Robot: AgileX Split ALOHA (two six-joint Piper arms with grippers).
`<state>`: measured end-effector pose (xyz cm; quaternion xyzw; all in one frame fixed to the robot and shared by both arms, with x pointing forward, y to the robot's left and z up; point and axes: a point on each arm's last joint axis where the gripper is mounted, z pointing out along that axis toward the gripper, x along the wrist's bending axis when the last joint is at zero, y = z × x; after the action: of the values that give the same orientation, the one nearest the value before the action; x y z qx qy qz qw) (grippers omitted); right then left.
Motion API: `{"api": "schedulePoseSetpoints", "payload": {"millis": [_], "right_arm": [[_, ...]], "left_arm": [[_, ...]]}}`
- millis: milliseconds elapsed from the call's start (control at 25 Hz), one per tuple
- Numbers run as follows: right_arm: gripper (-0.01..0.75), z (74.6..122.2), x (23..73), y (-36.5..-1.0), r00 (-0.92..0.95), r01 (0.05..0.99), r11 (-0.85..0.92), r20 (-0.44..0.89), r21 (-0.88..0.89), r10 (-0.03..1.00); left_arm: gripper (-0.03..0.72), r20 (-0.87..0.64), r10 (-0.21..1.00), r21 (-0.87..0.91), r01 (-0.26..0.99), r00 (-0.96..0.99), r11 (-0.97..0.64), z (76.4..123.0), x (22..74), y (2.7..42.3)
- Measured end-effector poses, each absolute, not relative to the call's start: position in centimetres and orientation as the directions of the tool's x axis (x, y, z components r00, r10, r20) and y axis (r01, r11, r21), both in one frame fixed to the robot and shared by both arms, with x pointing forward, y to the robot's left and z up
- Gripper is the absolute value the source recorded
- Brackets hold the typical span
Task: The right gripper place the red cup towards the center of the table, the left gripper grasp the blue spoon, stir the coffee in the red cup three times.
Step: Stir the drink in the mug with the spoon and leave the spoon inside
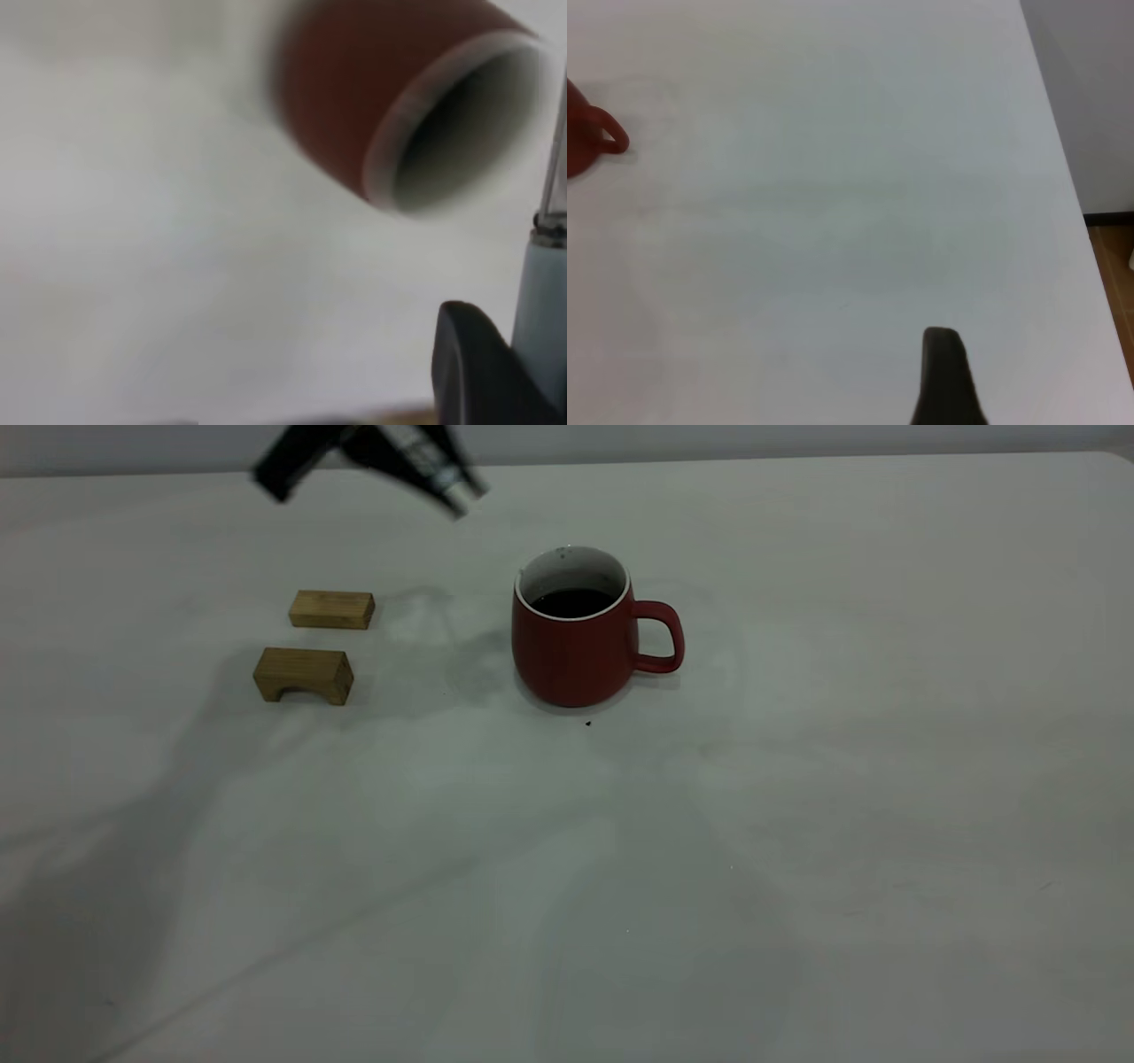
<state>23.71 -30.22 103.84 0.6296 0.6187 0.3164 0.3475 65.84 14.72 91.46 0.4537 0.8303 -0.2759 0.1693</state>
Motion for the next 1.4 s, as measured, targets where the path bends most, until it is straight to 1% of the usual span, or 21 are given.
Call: {"api": "schedulePoseSetpoints", "payload": {"millis": [120, 280, 360, 520, 600, 680, 760, 800, 920, 1000, 1120, 1280, 1400], "right_arm": [[0.564, 103.8, 23.7, -30.2, 0.034, 0.559, 0.007, -0.032, 0.829, 0.999], [0.564, 103.8, 23.7, -30.2, 0.034, 0.559, 0.007, -0.032, 0.829, 0.999], [0.564, 103.8, 23.7, -30.2, 0.034, 0.559, 0.007, -0.032, 0.829, 0.999], [0.564, 103.8, 23.7, -30.2, 0.034, 0.559, 0.007, -0.032, 0.829, 0.999], [0.564, 103.8, 23.7, -30.2, 0.034, 0.559, 0.007, -0.032, 0.829, 0.999], [0.564, 103.8, 23.7, -30.2, 0.034, 0.559, 0.007, -0.032, 0.829, 0.999], [0.564, 103.8, 23.7, -30.2, 0.034, 0.559, 0.007, -0.032, 0.829, 0.999], [0.564, 103.8, 23.7, -30.2, 0.034, 0.559, 0.007, -0.032, 0.829, 0.999], [0.564, 103.8, 23.7, -30.2, 0.034, 0.559, 0.007, -0.032, 0.829, 0.999], [0.564, 103.8, 23.7, -30.2, 0.034, 0.559, 0.007, -0.032, 0.829, 0.999], [0.564, 103.8, 23.7, -30.2, 0.034, 0.559, 0.007, -0.032, 0.829, 0.999], [0.564, 103.8, 23.7, -30.2, 0.034, 0.559, 0.007, -0.032, 0.829, 0.999], [0.563, 103.8, 23.7, -30.2, 0.034, 0.559, 0.007, -0.032, 0.829, 0.999]], "left_arm": [[0.142, -0.571, 0.503, -0.464, 0.761, -0.649, 0.454, 92.5, 65.8, 13.6], [0.142, -0.578, 0.333, -0.626, 0.667, -0.744, 0.403, 93.9, 65.8, 12.5], [0.142, -0.578, 0.28, -0.671, 0.642, -0.766, 0.371, 94.4, 65.8, 12.2], [0.142, -0.552, 0.21, -0.733, 0.59, -0.807, 0.339, 95.0, 65.8, 11.9], [0.142, -0.485, 0.143, -0.793, 0.502, -0.863, 0.345, 95.3, 66.0, 11.6], [0.142, -0.39, 0.071, -0.85, 0.388, -0.918, 0.358, 95.3, 66.1, 11.2], [0.142, -0.266, -0.011, -0.894, 0.242, -0.964, 0.376, 94.9, 66.3, 10.5], [0.142, -0.21, -0.052, -0.903, 0.173, -0.976, 0.393, 94.5, 66.4, 10.2], [0.142, -0.091, -0.15, -0.903, 0.018, -0.985, 0.429, 92.8, 66.7, 9.2], [0.142, -0.043, -0.194, -0.897, -0.047, -0.98, 0.44, 91.6, 66.8, 8.7], [0.142, 0.006, -0.233, -0.896, -0.109, -0.972, 0.43, 89.9, 67.0, 8.3], [0.142, 0.039, -0.286, -0.899, -0.158, -0.957, 0.408, 88.1, 67.5, 8.3], [0.142, 0.046, -0.327, -0.897, -0.183, -0.944, 0.403, 85.7, 68.0, 8.3]]}}
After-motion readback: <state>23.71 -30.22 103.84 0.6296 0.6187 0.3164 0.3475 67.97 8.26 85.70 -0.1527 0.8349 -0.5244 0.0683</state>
